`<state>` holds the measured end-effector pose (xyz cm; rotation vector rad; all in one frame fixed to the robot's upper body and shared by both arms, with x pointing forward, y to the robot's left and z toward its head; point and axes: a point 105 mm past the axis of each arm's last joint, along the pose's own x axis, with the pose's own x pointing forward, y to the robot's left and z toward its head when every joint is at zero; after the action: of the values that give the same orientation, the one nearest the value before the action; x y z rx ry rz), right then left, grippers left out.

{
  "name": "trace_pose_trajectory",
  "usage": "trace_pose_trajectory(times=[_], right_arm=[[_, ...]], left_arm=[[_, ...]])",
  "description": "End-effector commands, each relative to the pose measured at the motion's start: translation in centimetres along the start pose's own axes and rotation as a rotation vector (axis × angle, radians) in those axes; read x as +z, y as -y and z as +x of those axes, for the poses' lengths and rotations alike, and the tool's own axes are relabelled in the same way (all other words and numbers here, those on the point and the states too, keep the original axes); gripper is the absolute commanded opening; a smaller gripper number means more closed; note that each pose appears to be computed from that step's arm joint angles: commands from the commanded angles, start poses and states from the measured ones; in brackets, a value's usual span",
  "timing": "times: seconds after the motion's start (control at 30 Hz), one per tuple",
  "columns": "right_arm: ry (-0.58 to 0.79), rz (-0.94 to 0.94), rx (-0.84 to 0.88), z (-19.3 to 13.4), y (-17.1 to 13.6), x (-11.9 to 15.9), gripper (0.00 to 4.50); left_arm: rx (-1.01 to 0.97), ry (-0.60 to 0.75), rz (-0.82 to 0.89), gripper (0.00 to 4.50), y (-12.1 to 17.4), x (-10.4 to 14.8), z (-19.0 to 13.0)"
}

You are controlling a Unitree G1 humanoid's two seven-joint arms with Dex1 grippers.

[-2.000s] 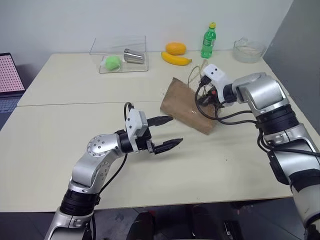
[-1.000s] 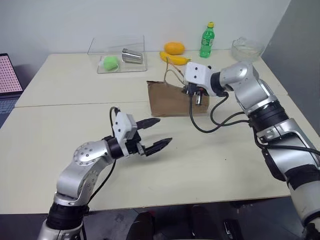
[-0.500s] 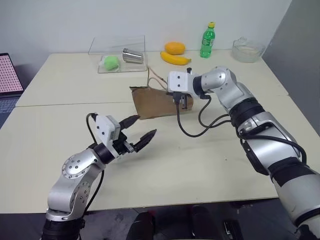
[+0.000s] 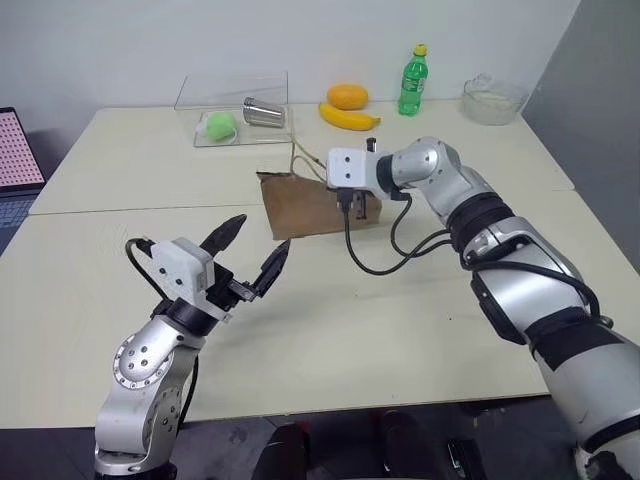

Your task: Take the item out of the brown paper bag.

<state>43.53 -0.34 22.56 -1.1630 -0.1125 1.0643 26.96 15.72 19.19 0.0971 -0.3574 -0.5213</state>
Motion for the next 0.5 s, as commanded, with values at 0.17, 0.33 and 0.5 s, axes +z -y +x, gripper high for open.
trace_pose_trajectory(times=[0.17,0.33,0.5], right_arm=[[0.019,-0.032,-0.046,-1.3,2.6,1.6,2.76],[0.020,0.123,-0.037,-3.2,3.8,0.7,4.48],[0.065,0.360,-0.086,-5.6,5.4,-0.4,4.48]], left_arm=[[-0.029,0.055,0.052,4.06,0.8,1.3,0.5],[-0.054,0.064,0.053,4.06,1.0,1.3,1.1],[-0.073,0.048,0.067,4.06,1.2,0.9,1.7]])
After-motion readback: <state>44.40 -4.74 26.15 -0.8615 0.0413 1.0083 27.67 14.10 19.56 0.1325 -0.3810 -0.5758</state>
